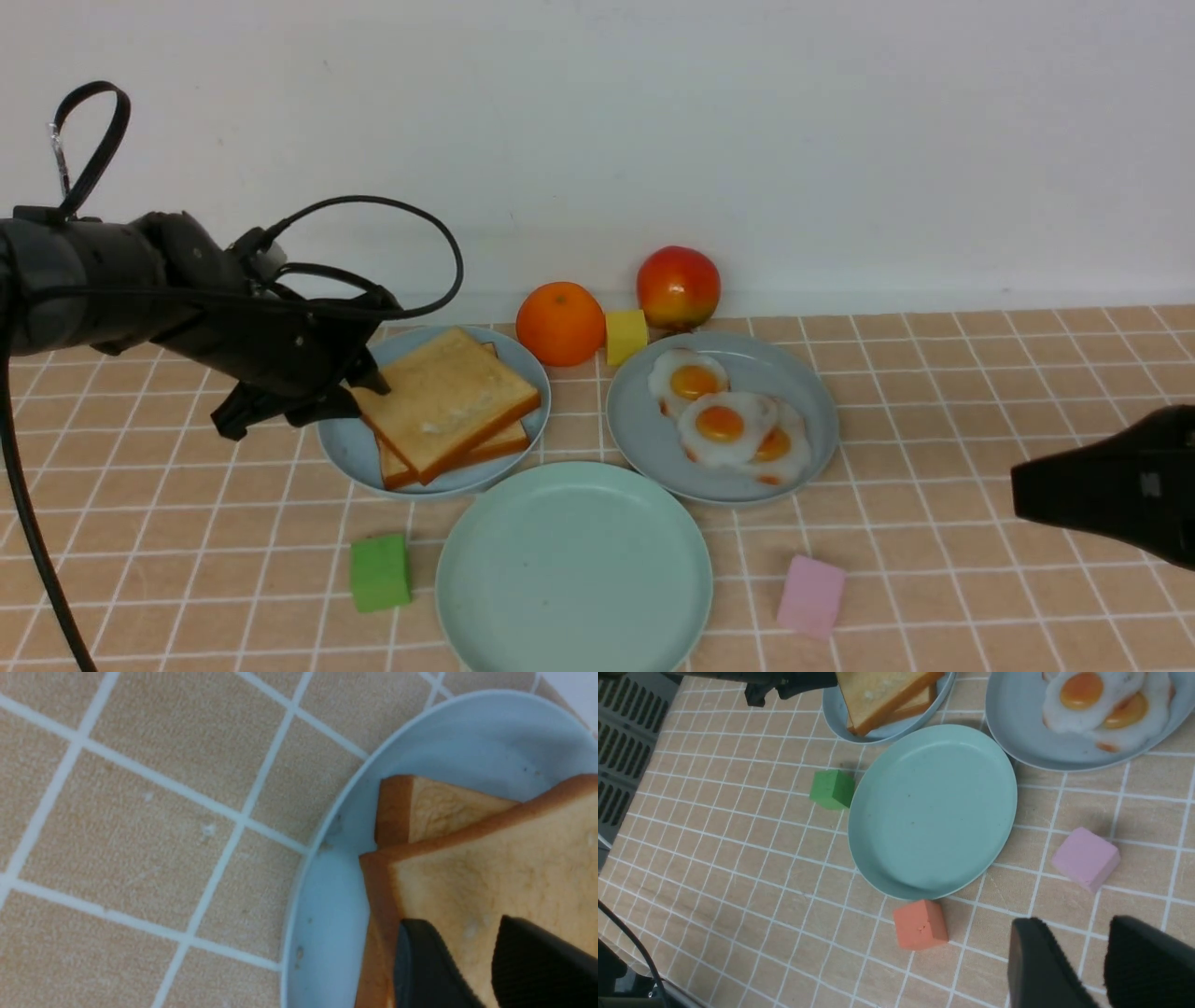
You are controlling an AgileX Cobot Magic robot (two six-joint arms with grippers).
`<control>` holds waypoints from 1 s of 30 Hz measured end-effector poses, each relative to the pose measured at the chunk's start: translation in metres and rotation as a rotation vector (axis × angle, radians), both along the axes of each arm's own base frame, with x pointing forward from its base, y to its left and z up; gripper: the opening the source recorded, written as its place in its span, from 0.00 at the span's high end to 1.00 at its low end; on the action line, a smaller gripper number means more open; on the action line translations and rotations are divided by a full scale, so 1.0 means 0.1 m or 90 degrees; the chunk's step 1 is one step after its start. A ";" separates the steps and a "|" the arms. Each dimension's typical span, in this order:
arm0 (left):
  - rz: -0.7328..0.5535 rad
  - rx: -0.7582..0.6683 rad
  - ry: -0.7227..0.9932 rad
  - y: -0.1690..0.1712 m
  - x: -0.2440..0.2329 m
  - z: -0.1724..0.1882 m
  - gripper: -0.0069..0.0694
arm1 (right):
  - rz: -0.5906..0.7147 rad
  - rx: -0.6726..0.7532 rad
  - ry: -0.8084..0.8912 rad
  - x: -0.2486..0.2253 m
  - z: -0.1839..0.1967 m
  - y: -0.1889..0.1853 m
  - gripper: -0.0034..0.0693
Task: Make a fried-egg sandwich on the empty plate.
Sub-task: Use the left arm to grab a slice of bread
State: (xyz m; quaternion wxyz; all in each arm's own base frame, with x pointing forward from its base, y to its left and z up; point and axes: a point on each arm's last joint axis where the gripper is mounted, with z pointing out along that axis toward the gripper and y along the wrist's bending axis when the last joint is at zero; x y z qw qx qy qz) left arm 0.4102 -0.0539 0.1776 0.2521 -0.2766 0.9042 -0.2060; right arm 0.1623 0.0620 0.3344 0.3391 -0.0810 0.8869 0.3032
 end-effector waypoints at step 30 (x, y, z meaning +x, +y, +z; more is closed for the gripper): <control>-0.020 0.015 0.003 0.00 -0.04 0.08 0.58 | -0.004 0.000 -0.005 0.01 0.00 0.00 0.62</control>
